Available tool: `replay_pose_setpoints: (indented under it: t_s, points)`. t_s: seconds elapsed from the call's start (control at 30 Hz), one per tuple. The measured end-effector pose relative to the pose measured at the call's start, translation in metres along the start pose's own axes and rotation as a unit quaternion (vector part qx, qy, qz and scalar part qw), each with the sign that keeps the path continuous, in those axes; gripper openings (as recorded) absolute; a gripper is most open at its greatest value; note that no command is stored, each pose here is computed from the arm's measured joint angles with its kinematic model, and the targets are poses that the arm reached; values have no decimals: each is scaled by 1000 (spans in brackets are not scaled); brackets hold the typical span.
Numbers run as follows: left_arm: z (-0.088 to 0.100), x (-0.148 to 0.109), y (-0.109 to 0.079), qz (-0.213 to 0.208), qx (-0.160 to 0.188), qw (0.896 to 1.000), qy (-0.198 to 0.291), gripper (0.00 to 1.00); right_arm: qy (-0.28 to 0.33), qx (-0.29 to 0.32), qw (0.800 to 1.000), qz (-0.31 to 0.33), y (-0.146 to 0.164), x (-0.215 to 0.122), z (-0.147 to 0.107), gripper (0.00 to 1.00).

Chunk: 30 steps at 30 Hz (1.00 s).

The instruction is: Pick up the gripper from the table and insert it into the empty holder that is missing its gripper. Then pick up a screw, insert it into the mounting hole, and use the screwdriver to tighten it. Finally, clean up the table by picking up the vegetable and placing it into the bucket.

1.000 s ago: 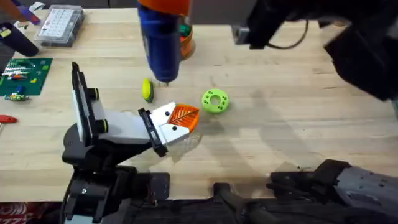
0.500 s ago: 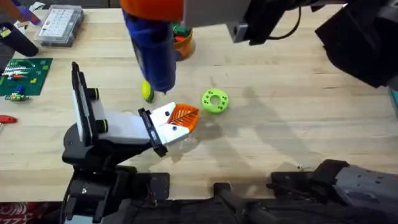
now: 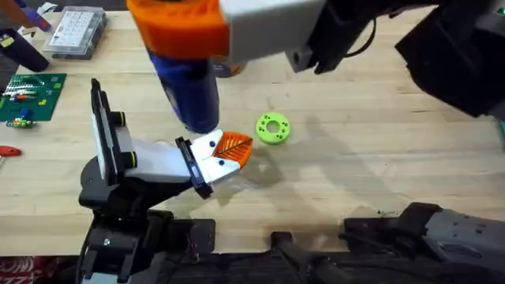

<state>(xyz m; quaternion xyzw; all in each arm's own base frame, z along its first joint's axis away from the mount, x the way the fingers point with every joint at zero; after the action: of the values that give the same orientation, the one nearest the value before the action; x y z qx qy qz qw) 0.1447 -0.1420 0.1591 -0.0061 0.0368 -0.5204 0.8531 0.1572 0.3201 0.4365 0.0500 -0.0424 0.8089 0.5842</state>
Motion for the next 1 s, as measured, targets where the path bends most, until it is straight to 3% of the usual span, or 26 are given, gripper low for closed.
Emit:
replay_pose_setpoints:
  t_s: [0.4,1.0]
  points:
    - [0,0,0,0,0,1000,0,17,7,-43,999,28,9,1,-4,37]
    - [0,0,0,0,0,1000,0,17,-10,-66,998,9,7,-5,-51,38]
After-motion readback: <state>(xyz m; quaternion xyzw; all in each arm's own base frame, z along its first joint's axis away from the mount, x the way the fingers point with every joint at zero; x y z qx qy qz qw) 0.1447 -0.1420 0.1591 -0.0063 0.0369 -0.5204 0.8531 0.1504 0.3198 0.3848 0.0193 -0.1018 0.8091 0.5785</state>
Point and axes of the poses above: each hand's point on the last joint's axis, 136 mm out from that joint toward the fingers, its own x axis out along the fingers, its own y axis along the line the jaws close on, z = x × y, the point moved 2 cm from there along -x, back along the fingers, and after that the axes turned 4 degrees about x, right-handed, at the moved point
